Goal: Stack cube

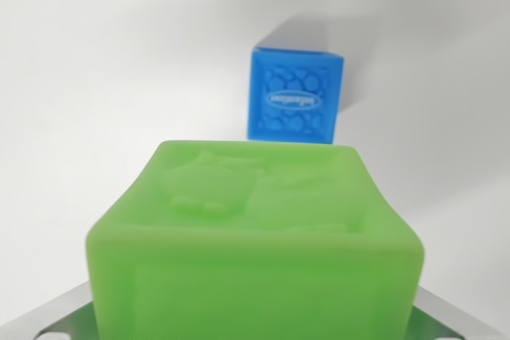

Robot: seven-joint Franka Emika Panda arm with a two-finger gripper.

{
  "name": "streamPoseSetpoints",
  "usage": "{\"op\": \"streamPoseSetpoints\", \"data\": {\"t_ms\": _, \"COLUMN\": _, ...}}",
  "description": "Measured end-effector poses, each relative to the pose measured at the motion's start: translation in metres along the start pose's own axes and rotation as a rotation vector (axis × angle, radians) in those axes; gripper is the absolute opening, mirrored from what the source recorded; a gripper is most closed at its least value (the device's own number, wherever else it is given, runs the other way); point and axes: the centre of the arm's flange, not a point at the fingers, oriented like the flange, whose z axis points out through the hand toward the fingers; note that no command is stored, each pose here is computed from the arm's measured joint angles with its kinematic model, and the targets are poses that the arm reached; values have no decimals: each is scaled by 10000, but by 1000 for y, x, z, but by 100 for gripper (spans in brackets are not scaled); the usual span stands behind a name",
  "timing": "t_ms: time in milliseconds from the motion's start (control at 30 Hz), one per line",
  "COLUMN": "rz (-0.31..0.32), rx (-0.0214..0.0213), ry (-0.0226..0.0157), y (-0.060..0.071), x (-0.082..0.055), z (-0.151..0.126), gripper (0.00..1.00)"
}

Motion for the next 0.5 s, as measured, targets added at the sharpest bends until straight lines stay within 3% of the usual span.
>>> {"op": "streamPoseSetpoints", "data": {"t_ms": 500, "rz": 507, "rx": 17, "ry": 1, "y": -1, "x": 24, "z": -9, "gripper": 0}}
